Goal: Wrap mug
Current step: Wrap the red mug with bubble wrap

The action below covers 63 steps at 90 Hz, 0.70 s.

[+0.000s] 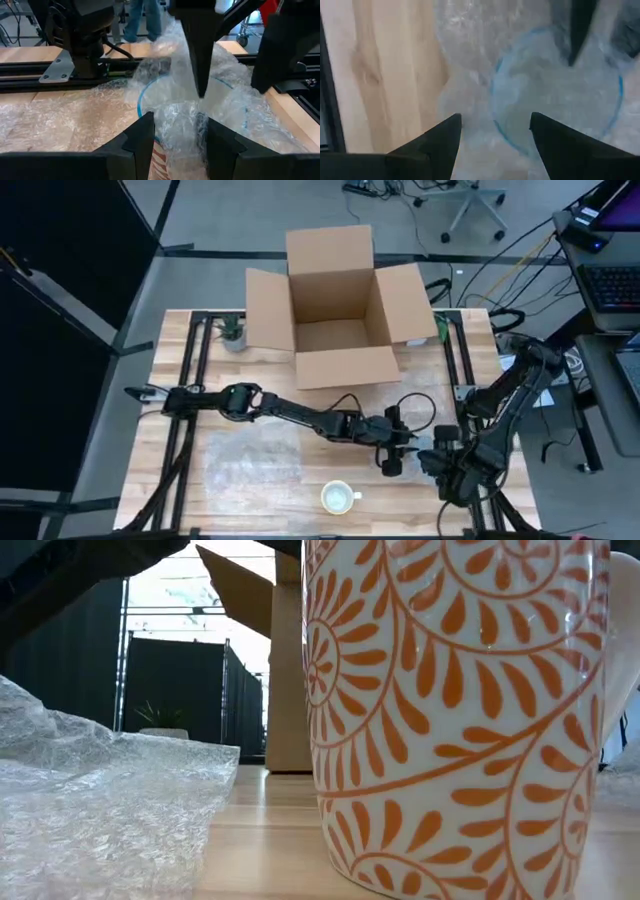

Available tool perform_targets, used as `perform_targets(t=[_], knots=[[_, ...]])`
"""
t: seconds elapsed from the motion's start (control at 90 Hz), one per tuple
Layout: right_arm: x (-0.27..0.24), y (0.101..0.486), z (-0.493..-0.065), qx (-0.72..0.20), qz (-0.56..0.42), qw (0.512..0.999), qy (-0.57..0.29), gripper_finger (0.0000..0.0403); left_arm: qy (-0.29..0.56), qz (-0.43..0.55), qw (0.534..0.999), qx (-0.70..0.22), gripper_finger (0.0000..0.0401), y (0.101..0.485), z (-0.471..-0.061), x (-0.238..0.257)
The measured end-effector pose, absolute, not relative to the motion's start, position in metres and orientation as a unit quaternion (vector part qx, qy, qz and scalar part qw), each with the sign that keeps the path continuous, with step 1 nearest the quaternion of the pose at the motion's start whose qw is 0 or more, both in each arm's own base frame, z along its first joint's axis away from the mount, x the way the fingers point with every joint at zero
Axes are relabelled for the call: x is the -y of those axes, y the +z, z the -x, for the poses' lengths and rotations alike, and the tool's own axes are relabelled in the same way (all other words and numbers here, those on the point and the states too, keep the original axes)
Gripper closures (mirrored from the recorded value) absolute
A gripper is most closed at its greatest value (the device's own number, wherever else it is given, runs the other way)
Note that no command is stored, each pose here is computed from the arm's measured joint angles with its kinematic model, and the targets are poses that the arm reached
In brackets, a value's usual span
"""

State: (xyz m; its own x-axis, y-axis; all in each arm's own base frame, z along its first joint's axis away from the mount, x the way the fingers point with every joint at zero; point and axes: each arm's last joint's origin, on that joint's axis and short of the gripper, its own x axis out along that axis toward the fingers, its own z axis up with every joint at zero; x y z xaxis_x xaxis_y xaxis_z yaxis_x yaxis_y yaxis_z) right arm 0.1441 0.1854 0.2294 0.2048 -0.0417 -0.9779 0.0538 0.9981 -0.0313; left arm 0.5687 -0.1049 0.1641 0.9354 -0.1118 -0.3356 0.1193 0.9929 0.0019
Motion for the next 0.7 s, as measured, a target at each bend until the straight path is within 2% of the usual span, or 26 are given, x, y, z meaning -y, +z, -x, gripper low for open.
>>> perform_targets(t=[0.256,0.511,0.7], knots=[[-0.179,0.220,-0.166,-0.625,-0.009,0.780,-0.030,0.0177,-0.060,-0.011,0.983,-0.170,0.0274,0.164,-0.569,0.105],[-0.171,0.178,-0.159,-0.625,-0.061,0.777,-0.046,0.0177,-0.062,-0.010,0.984,-0.169,0.0274,0.164,-0.569,0.105],[-0.169,0.178,-0.157,-0.614,-0.064,0.785,-0.048,0.0177,-0.063,-0.011,0.983,-0.172,0.0274,0.167,-0.568,0.105]])
